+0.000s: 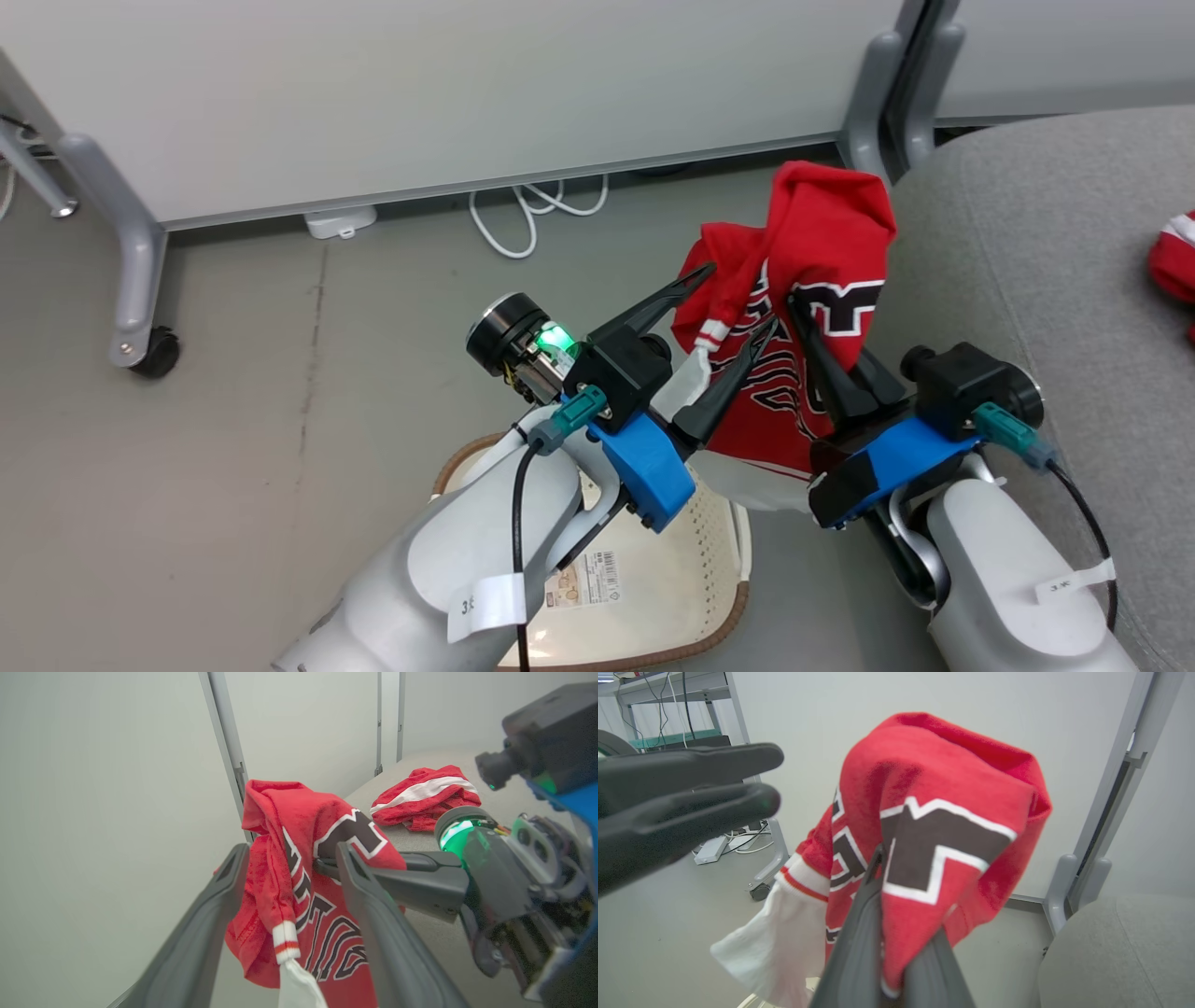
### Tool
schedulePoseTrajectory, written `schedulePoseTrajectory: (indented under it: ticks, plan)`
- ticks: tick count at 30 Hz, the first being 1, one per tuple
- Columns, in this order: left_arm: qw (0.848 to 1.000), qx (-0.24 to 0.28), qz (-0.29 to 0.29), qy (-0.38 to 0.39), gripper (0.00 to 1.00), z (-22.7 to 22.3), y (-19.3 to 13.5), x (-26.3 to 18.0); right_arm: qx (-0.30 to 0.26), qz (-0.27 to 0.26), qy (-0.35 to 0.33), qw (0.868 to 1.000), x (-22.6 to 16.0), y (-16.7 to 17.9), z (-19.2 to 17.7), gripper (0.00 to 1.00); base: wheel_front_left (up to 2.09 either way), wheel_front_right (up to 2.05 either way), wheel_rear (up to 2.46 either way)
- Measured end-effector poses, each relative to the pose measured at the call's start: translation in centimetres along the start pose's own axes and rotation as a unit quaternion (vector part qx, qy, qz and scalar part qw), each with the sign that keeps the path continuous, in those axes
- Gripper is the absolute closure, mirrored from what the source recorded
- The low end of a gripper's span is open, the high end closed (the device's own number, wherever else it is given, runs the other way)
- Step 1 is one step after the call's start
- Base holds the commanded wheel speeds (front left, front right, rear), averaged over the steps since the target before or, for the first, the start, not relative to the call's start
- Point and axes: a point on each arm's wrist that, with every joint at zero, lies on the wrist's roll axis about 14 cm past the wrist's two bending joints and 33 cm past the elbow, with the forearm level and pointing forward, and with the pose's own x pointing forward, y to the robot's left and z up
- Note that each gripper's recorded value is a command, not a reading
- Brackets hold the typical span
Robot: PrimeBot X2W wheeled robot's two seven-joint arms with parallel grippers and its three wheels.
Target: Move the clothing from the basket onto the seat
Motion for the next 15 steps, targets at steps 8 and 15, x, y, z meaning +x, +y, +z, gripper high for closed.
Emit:
schedulePoseTrajectory:
  ticks: [8, 15]
  plan:
    - [0.999, -0.007, -0.043, -0.001, 0.00, -0.6, -2.3, 1.7, -0.013, -0.066, -0.005, 0.998, -2.6, -4.6, 0.4, 1.00, 0.00, 0.00, 0.00]
    - [0.996, -0.015, -0.084, -0.002, 0.00, -1.2, -4.7, 3.1, -0.020, -0.132, -0.009, 0.991, -5.4, -8.6, 0.8, 1.00, 0.00, 0.00, 0.00]
